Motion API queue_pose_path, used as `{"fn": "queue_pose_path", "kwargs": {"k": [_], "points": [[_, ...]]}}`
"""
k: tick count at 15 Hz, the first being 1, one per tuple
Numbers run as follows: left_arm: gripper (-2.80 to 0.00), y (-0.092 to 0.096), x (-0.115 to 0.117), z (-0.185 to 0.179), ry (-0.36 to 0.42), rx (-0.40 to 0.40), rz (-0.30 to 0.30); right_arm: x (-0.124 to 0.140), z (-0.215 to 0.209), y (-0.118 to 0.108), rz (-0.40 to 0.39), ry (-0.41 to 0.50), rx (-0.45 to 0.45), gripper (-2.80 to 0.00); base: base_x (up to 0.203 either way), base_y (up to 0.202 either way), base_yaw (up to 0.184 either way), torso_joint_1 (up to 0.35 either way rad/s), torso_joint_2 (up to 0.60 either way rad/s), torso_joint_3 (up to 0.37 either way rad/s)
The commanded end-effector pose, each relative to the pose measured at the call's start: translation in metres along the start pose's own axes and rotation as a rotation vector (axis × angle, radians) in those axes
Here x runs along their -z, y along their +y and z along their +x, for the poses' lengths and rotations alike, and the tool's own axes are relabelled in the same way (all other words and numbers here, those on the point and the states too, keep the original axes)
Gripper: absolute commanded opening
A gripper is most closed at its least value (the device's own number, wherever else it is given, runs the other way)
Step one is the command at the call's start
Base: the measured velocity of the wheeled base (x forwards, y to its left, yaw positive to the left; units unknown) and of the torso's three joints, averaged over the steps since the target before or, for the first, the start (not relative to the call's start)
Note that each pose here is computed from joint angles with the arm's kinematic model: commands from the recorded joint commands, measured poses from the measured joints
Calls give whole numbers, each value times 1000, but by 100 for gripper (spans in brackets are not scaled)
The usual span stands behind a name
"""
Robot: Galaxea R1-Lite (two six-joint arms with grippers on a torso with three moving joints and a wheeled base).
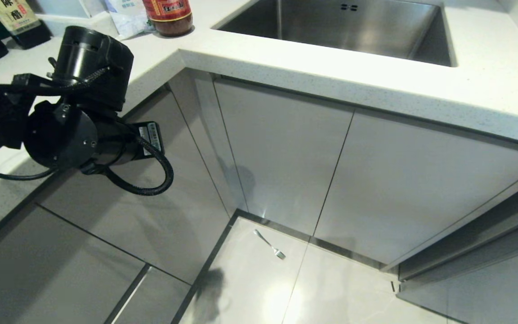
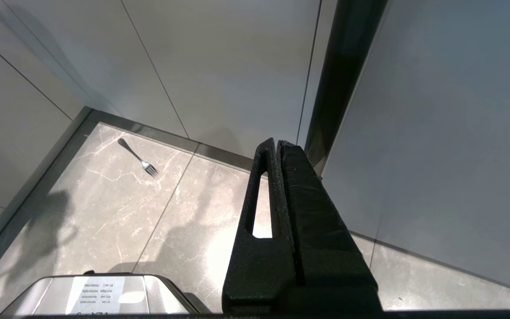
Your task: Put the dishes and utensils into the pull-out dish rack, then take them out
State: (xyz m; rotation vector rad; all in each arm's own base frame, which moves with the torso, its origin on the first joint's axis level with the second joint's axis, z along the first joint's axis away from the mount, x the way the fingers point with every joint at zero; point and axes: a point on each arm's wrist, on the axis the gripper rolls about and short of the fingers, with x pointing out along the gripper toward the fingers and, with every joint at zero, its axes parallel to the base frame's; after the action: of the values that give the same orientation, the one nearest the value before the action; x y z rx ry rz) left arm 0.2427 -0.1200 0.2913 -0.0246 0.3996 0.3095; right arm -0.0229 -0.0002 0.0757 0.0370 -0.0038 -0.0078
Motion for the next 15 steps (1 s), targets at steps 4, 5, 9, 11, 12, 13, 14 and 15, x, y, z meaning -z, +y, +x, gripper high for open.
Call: {"fn": "queue_pose_path", "kwargs": {"k": [4,5,9,11,12,13,14,15], "points": [[-280,-9,7,-17,-9,50,27,0,0,0,0,1,0,-280,0,0,0,0,0,0],[-280,-7,6,-26,-18,73,25,0,0,0,0,1,0,-280,0,0,0,0,0,0],[-280,29,-8,-67,-97,156,-3,0,0,0,1,1,0,-280,0,0,0,0,0,0],[-280,67,-16,-99,-168,243,-2,0,0,0,0,1,0,-280,0,0,0,0,0,0],[-280,90,-18,-115,-214,287,7,0,0,0,1,1,0,-280,0,0,0,0,0,0],[-280,116,-18,-132,-278,329,17,0,0,0,0,1,0,-280,0,0,0,0,0,0],[-280,141,-16,-148,-348,351,28,0,0,0,1,1,0,-280,0,0,0,0,0,0],[-280,159,-13,-164,-414,371,42,0,0,0,1,1,0,-280,0,0,0,0,0,0]]}}
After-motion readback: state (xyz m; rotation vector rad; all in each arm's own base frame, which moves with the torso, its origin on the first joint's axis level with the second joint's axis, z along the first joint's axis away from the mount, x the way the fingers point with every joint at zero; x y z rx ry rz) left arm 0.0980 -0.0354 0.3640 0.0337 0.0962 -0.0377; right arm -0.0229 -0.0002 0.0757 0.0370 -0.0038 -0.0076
